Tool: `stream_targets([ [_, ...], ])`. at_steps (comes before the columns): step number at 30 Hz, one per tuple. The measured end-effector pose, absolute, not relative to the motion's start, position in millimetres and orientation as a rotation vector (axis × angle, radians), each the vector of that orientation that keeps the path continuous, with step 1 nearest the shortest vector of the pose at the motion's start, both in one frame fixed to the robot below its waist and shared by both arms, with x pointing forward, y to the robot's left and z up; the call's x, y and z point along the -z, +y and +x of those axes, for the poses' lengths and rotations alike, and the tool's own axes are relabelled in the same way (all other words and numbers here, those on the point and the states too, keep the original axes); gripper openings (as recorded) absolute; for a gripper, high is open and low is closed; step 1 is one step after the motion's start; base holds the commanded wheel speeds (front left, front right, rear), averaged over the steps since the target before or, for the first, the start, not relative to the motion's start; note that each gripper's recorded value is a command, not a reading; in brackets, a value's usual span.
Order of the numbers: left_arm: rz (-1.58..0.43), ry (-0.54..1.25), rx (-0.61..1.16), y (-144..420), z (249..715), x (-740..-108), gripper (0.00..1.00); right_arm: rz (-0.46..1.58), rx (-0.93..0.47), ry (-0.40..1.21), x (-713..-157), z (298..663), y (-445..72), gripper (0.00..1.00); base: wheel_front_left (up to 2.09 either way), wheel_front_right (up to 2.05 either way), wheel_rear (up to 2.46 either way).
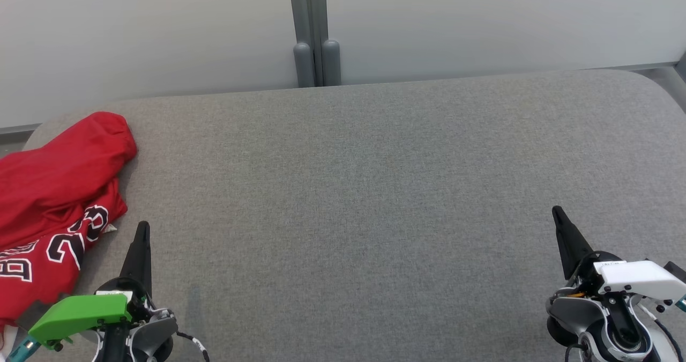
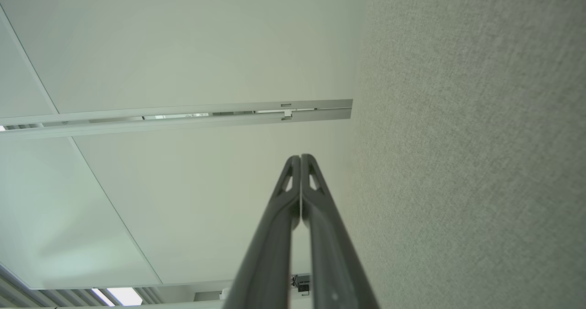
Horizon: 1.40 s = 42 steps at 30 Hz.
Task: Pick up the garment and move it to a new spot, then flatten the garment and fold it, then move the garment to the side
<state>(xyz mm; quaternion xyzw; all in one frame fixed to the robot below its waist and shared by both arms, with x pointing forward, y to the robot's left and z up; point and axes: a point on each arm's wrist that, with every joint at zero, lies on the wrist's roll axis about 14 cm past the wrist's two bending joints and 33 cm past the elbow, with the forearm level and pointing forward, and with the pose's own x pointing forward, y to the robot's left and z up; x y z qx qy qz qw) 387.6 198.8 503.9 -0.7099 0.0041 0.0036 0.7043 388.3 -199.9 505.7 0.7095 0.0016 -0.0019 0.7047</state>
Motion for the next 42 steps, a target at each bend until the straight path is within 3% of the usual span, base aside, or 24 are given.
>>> stream_targets([
  [10, -1.579, 0.009, -0.008, 198.8, 387.6, -503.9, 0.00, 1.577, 0.004, 0.003, -505.7, 388.3, -199.9, 0.00, 0.00, 0.00, 0.00],
  [11, -1.580, 0.013, -0.012, 198.7, 387.1, -502.3, 1.00, 1.579, 0.008, 0.007, -504.1, 387.9, -199.8, 1.00, 0.00, 0.00, 0.00],
  [17, -1.590, 0.089, -0.090, 195.9, 371.2, -469.5, 1.00, 1.593, 0.084, 0.075, -473.3, 373.5, -197.2, 1.00, 0.00, 0.00, 0.00],
  [24, -1.552, 0.066, -0.104, 198.3, 371.8, -471.7, 1.00, 1.561, 0.083, 0.064, -476.1, 374.6, -194.2, 1.00, 0.00, 0.00, 0.00],
  [42, -1.237, 0.021, -0.091, 200.7, 377.0, -490.0, 1.00, 1.298, 0.045, 0.028, -491.6, 378.0, -187.3, 1.00, 0.00, 0.00, 0.00],
])
